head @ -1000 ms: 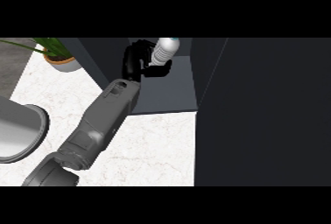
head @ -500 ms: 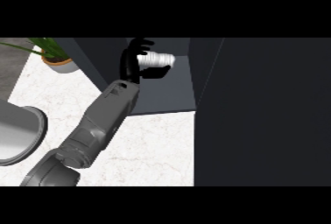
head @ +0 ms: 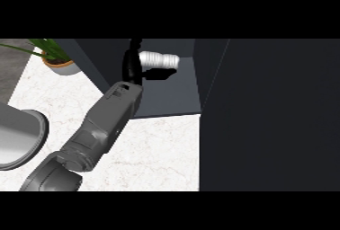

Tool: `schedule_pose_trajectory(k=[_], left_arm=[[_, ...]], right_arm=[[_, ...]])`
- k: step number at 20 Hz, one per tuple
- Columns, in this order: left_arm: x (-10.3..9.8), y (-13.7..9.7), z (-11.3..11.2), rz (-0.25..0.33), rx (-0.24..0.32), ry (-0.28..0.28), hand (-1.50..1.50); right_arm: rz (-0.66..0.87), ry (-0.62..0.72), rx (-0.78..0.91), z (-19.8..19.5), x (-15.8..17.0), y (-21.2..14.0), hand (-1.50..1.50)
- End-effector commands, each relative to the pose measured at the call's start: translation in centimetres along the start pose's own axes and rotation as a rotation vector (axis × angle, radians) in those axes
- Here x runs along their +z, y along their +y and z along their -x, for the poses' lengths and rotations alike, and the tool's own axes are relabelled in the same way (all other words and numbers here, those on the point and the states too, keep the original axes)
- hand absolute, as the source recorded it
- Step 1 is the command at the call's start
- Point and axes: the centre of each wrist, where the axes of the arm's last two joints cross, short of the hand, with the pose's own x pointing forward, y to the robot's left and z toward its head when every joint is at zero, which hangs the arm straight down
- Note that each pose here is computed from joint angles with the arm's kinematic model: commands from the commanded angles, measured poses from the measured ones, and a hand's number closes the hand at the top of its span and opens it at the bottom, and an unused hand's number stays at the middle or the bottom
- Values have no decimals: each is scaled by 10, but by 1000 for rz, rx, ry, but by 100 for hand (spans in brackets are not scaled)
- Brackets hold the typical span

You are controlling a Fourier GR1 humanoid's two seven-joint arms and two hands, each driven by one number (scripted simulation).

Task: Pick up the bottled water, place it into the cabinet and close the cabinet

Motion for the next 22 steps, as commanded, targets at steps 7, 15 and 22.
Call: schedule_pose_trajectory(k=[7,15,22], left_arm=[[-13,33,15,32,201,-132,-150],[11,6,18,131,386,-203,-150],[17,14,25,187,469,-218,-150]], right_arm=[[3,-16,26,-3,1,-1,-150],[27,-25,26,-21,4,-1,-150],[48,-3,29,-8,17,-4,-150]])
